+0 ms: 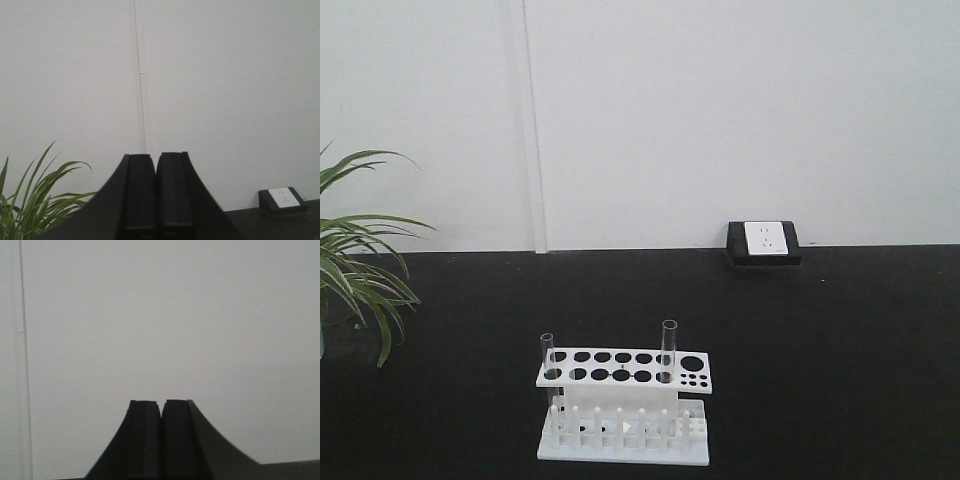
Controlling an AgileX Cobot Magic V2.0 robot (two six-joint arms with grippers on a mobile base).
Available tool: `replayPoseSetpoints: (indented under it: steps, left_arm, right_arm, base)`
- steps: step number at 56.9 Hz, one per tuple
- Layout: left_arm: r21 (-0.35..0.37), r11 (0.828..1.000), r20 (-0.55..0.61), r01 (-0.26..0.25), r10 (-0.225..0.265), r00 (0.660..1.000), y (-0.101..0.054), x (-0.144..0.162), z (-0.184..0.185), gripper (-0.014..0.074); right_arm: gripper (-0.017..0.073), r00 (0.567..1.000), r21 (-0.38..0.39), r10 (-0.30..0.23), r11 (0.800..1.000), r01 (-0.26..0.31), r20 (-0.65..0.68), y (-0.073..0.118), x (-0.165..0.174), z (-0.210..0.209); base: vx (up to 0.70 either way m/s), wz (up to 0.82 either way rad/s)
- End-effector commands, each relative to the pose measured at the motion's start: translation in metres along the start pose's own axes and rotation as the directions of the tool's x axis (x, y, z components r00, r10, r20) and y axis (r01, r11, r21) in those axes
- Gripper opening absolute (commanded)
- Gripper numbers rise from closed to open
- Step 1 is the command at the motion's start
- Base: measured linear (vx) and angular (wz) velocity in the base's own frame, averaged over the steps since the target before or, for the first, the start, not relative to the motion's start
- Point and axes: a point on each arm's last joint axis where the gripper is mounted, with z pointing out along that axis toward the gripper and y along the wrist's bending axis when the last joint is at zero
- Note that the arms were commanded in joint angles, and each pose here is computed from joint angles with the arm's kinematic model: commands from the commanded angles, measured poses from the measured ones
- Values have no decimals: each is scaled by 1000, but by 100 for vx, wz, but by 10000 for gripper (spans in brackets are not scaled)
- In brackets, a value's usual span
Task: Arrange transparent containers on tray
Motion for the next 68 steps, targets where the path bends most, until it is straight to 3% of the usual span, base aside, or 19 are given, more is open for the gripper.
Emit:
replayPoseSetpoints:
  steps: [1, 15, 33, 42, 58, 68]
  left_arm:
    - [-10, 1000, 29, 7, -7, 1000, 0, -19, 38, -7]
    - [-20, 1000, -41, 3, -4, 999, 0, -8, 91, -4]
    - [-24, 1000, -63, -1, 0, 998, 0, 3, 103, 102]
    - [-24, 1000, -63, -5, 3, 998, 0, 3, 103, 248]
    - [-24, 1000, -62, -4, 2, 998, 0, 3, 103, 546]
    - [-26, 1000, -51, -2, 0, 999, 0, 1, 102, 594]
  right_arm:
    - [-11, 996, -21, -33, 999, 35, 78, 2, -22, 37]
    - [-8, 1000, -29, -24, 999, 23, -7, 2, 0, 87]
    - [83, 997, -26, -23, 999, 22, -71, 1, 14, 96]
    - [238, 997, -26, -23, 999, 22, -70, 1, 13, 96]
    - [640, 997, -26, -24, 999, 23, -67, 1, 13, 96]
    - [729, 999, -30, -24, 999, 22, -43, 1, 11, 96]
  base:
    - [0, 0]
    - [0, 0]
    - [0, 0]
    - [0, 0]
    - [0, 0]
    - [0, 0]
